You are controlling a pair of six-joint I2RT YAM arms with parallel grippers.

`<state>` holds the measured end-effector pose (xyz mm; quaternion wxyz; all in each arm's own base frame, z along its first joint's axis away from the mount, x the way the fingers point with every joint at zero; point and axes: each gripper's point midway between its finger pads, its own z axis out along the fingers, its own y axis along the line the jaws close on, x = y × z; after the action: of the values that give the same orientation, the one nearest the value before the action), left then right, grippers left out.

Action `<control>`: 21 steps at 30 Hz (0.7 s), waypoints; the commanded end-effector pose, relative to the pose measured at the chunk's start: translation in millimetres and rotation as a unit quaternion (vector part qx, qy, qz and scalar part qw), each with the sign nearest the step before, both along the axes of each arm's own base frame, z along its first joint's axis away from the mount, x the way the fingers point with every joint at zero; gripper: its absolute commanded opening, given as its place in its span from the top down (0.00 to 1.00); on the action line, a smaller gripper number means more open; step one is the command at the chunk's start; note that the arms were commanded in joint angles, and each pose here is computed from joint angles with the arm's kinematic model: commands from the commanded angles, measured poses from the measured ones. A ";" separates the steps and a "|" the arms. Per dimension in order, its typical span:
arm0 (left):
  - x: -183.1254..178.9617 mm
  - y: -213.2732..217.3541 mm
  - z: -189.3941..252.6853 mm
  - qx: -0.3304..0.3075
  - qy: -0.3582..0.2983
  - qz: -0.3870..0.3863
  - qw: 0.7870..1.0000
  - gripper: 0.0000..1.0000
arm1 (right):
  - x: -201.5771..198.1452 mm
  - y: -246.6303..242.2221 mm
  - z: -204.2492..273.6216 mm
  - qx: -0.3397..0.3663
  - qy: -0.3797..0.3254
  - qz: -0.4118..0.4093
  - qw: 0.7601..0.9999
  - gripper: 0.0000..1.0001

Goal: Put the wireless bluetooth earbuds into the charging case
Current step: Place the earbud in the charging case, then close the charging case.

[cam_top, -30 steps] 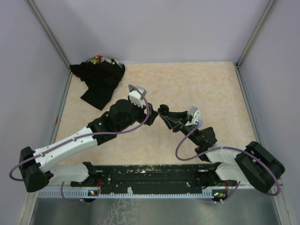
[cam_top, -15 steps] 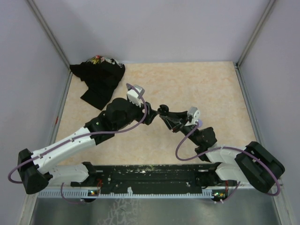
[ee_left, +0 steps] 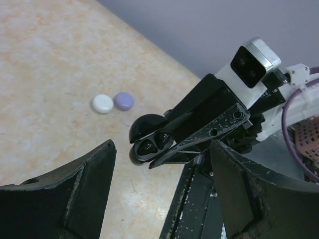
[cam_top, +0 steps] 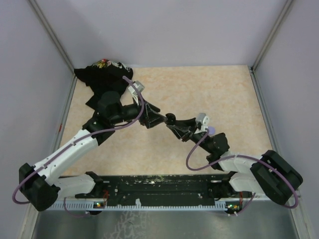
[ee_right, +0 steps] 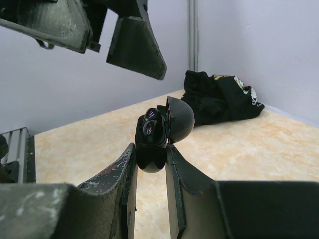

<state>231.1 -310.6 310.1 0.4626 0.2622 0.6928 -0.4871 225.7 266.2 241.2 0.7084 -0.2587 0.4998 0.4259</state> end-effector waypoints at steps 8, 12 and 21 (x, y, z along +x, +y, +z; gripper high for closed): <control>-3.9 -9.3 -1.4 -0.028 0.031 -0.046 0.998 0.16 | -17.2 11.8 53.8 0.036 -0.052 0.059 0.996 1.00; -10.0 -13.2 -0.9 -0.038 0.036 -0.071 0.996 0.17 | -18.5 13.4 56.5 0.040 -0.050 0.066 0.996 1.00; -41.8 -21.7 6.4 -0.068 0.039 -0.181 0.980 0.23 | -17.7 17.7 54.4 0.045 -0.033 0.078 0.995 1.00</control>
<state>207.7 -329.3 306.0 0.3802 0.2950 0.6570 -0.5803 211.5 280.4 264.6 0.6873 -0.2832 0.4728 0.4732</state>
